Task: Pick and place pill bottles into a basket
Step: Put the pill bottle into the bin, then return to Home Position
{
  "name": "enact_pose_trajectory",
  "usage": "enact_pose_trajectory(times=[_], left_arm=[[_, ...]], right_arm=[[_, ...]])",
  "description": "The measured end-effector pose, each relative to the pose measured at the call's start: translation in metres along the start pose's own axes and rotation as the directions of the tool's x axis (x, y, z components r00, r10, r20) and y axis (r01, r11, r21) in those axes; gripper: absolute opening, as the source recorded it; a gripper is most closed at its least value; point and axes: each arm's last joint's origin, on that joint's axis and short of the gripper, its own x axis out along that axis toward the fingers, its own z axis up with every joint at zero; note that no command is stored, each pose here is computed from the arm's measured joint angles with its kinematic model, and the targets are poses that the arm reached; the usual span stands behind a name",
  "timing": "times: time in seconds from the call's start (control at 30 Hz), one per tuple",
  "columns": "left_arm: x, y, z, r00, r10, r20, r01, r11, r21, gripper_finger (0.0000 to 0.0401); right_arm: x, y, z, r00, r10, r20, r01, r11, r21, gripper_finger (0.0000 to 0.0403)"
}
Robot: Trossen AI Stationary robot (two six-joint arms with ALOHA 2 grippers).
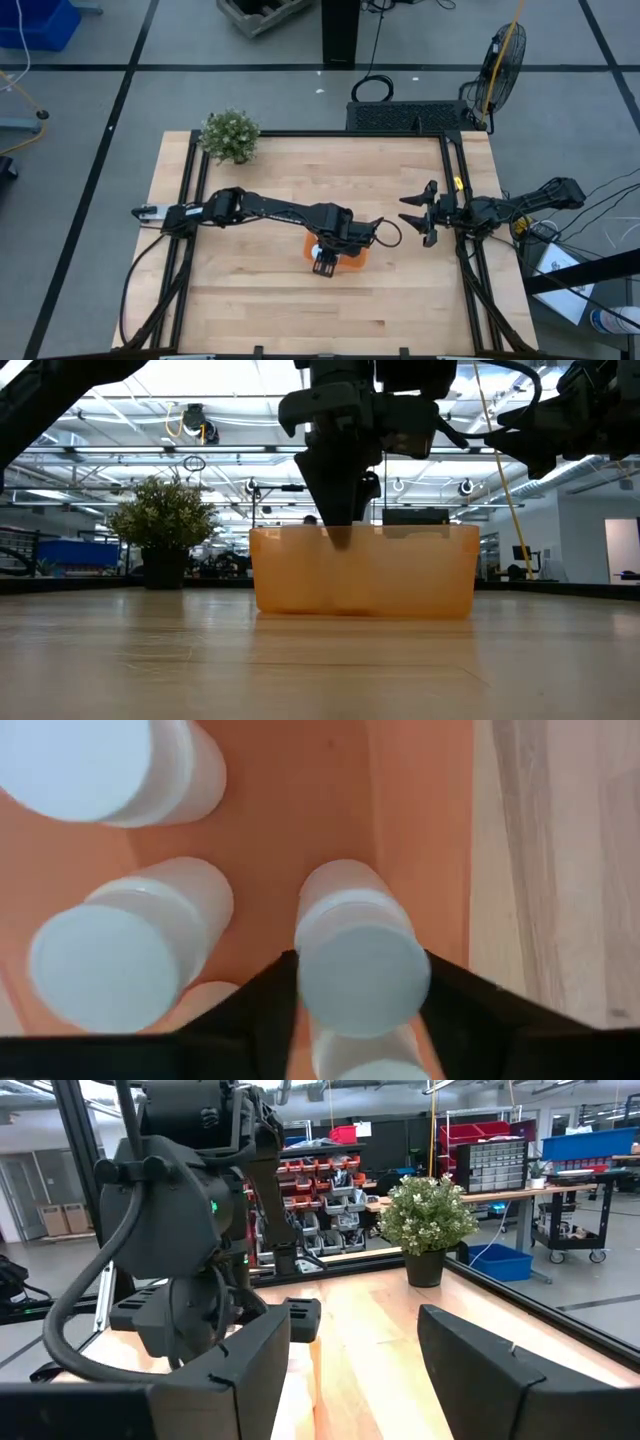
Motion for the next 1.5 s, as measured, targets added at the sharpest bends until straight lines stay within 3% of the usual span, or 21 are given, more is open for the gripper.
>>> enact_pose_trajectory(times=[0.2, 0.37, 0.53, 0.87, 1.5], left_arm=[[0.003, -0.006, 0.0, 1.0, 0.003, -0.011, -0.003, 1.0, -0.012, 0.033], [0.002, -0.008, 0.001, 1.0, 0.004, -0.005, -0.005, 0.998, -0.067, 0.0391], [-0.005, -0.005, 0.003, 1.0, 0.008, 0.013, -0.006, 0.994, -0.111, 0.0376], [-0.047, -0.009, 0.016, 0.985, 0.027, 0.171, -0.015, 0.997, -0.071, 0.0345], [-0.138, -0.026, -0.015, 0.939, 0.051, 0.34, -0.027, 0.997, -0.077, 0.0345]], right_arm=[[0.0, 0.0, 0.0, 1.0, 0.0, 0.0, 0.0, 1.0, 0.0, 0.0212], [0.0, 0.0, 0.0, 1.0, 0.0, -0.002, 0.0, 1.0, -0.001, 0.0212], [0.0, 0.0, 0.0, 1.0, 0.0, -0.002, 0.0, 1.0, -0.001, 0.0212], [0.0, 0.0, 0.0, 1.0, 0.0, -0.001, 0.0, 1.0, 0.001, 0.0212], [0.0, 0.001, 0.0, 1.0, 0.024, -0.004, -0.024, 1.0, 0.003, 0.0212]])
